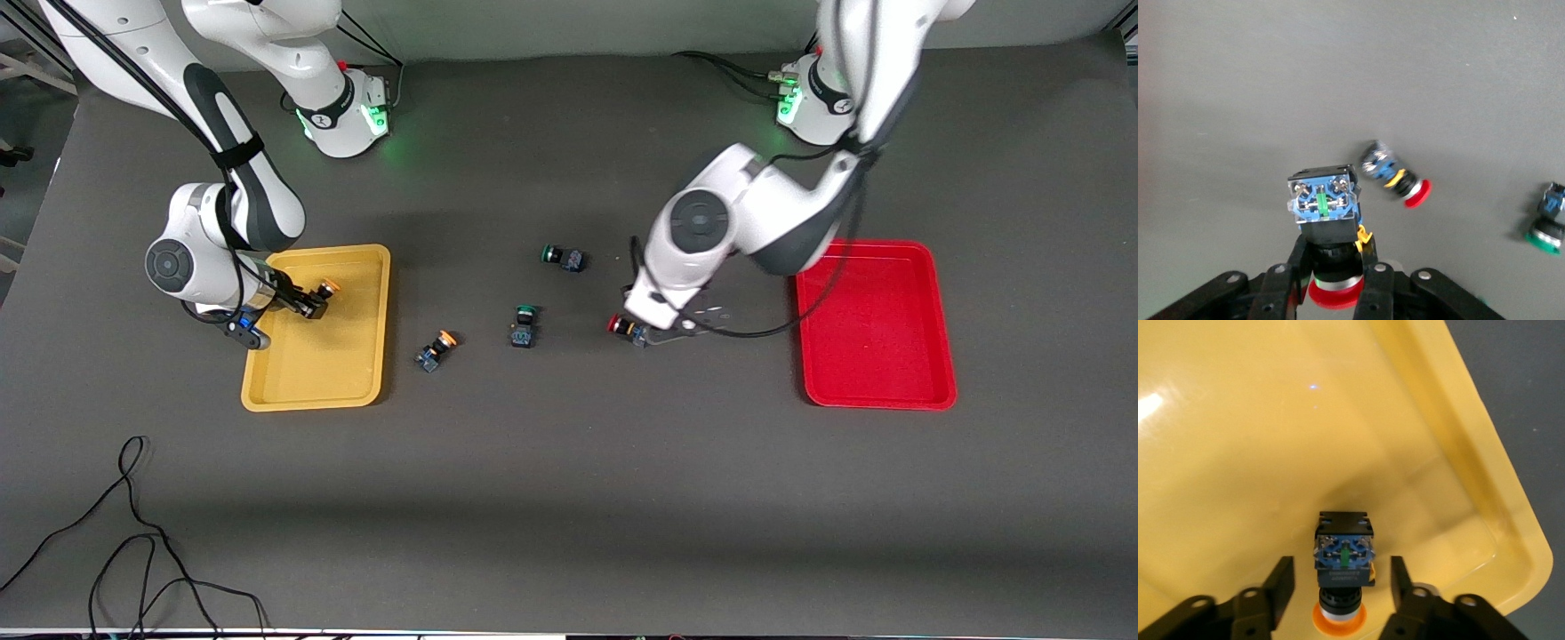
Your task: Place red and yellow buttons in trays
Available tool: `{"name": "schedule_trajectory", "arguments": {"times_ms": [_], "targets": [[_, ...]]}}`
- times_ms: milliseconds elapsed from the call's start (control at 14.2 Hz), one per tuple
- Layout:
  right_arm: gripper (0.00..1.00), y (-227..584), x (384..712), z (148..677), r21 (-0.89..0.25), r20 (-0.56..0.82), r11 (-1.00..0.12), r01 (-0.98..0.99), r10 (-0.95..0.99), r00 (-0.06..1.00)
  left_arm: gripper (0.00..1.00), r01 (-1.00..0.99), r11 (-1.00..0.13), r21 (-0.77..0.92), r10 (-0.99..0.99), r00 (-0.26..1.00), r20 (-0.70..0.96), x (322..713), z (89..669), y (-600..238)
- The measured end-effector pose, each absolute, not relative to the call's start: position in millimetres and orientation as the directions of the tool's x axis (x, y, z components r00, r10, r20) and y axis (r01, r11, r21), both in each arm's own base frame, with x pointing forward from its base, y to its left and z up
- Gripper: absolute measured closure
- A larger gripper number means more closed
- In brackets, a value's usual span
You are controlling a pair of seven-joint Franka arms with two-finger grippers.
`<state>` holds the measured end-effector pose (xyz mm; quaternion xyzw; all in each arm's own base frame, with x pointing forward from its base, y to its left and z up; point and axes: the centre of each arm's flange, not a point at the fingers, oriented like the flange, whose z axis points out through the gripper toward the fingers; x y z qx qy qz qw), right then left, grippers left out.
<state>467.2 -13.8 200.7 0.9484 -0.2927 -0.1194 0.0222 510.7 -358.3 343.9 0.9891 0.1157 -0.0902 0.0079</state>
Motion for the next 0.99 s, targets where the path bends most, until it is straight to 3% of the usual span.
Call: {"name": "schedule_trajectory", "arguments": {"times_ms": [141,212,564,705,987], "targets": [[0.04,-9,478,218,0.092,-0.190,-0.826,-0.555,-0.562,0.805,0.66,0.194,-0.981,-0.025,0.195,0.955,-0.226,523,364,-309],[0.00,0,487,235,0.080,-0.177,-0.826,-0.559,-0.563,0.807,0.66,0.172,-0.984,-0.034,0.175,0.953,-0.246,529,364,-278],[0.00,125,541,335,0.009,-0.104,-0.779,-0.627,-0.625,0.774,0.66,0.039,-0.999,-0.035,0.048,0.949,-0.311,539,321,-89],[0.00,172,548,328,-0.004,-0.114,-0.764,-0.645,-0.641,0.759,0.66,0.010,-0.998,-0.057,0.025,0.966,-0.257,539,295,-27],[0.00,199,558,248,-0.017,-0.142,-0.743,-0.669,-0.661,0.737,0.66,-0.041,-0.997,-0.066,-0.030,0.986,-0.163,532,218,23]]}}
